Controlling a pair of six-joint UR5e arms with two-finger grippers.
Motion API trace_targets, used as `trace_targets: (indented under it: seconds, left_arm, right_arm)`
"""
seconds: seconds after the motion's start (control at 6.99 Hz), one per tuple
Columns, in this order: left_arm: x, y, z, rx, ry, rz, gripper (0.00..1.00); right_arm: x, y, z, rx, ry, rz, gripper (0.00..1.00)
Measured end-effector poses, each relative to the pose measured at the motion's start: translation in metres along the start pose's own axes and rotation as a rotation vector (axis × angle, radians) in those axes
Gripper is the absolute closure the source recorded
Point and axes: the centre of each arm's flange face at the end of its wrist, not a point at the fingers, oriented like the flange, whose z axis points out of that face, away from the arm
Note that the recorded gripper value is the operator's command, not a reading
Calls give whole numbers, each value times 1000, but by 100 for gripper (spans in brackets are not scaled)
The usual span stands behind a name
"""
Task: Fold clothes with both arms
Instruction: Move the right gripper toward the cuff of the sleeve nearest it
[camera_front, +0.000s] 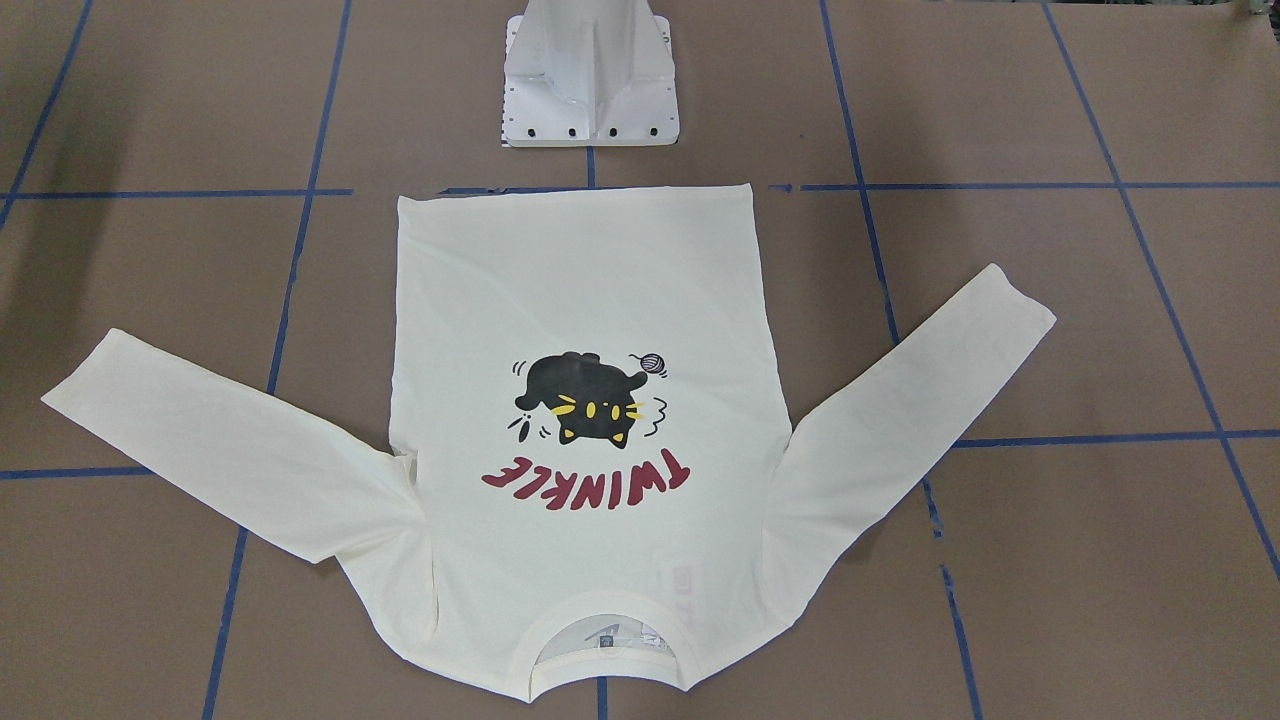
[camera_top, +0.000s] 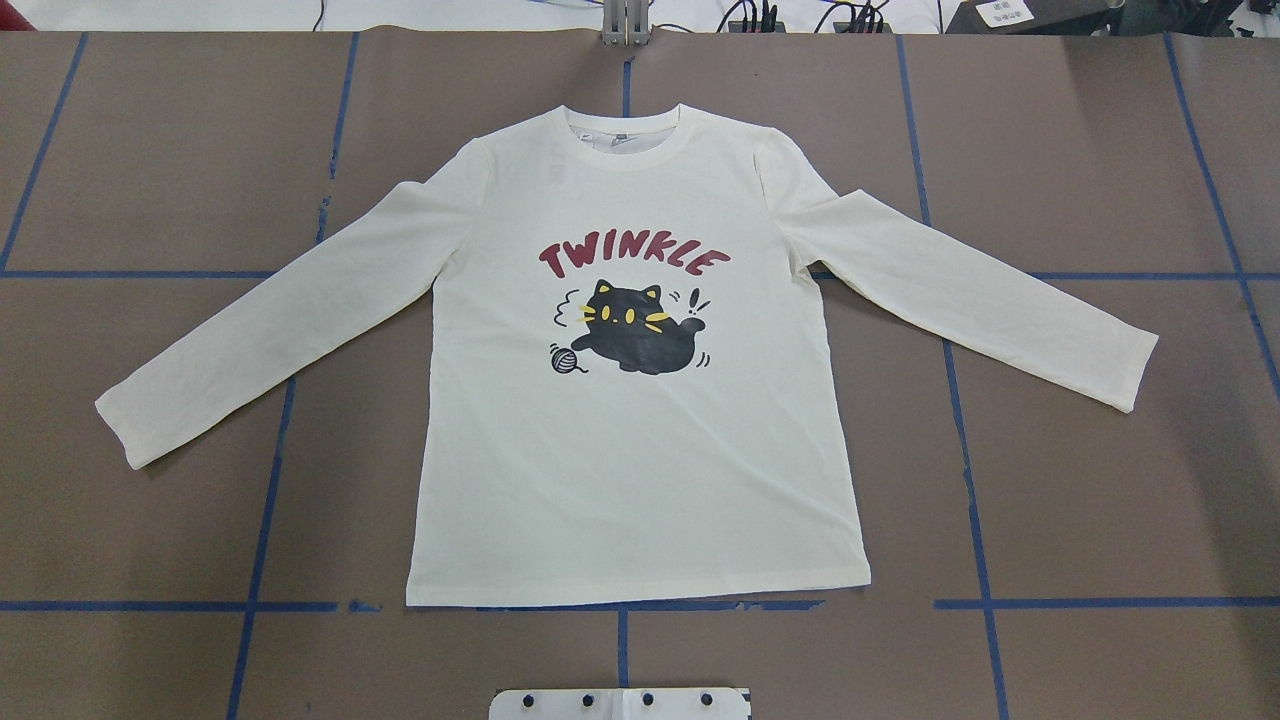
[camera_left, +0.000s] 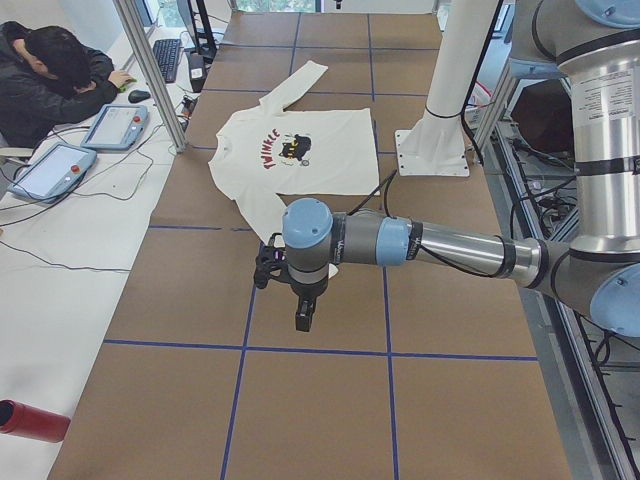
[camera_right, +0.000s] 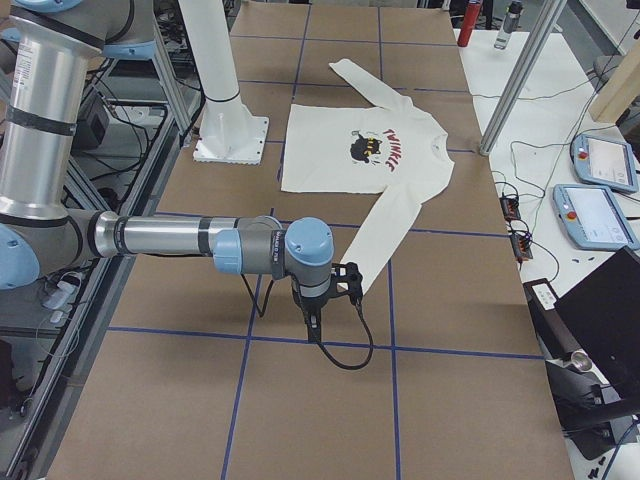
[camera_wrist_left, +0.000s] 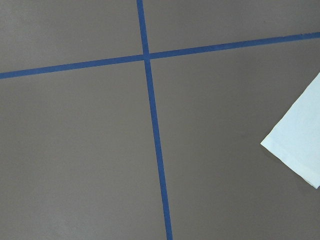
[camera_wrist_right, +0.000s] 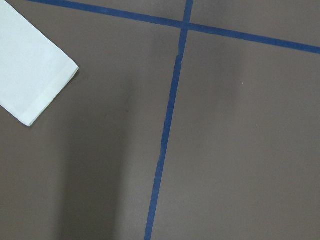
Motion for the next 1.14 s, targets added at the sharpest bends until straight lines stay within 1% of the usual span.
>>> trace_targets:
  seconds: [0.14, 0.43, 0.57, 0.72, 0.86, 1.0, 1.14]
  left_arm:
    - [5, -6, -5, 52, -5, 53, 0]
    - [19, -33, -22, 214, -23, 212, 0]
    - [21, -48, -27, 285, -30, 283, 0]
    - [21, -60, -28, 330, -33, 326, 0]
    - [22, -66, -29, 352, -33, 348, 0]
    - [23, -69, -30, 362, -32, 358, 0]
    - [22, -69, -30, 365, -32, 362, 0]
  right_arm:
    - [-7, -18, -10, 26, 4, -25, 0]
    - [-30, -70, -42, 105, 17, -97, 0]
    - [-38, -87, -52, 132, 14, -122, 0]
    - [-44, -93, -55, 146, -20, -135, 0]
    - [-48, -91, -55, 166, -65, -151, 0]
    - [-51, -89, -55, 203, -92, -141, 0]
    - [-53, -85, -50, 231, -114, -71, 1]
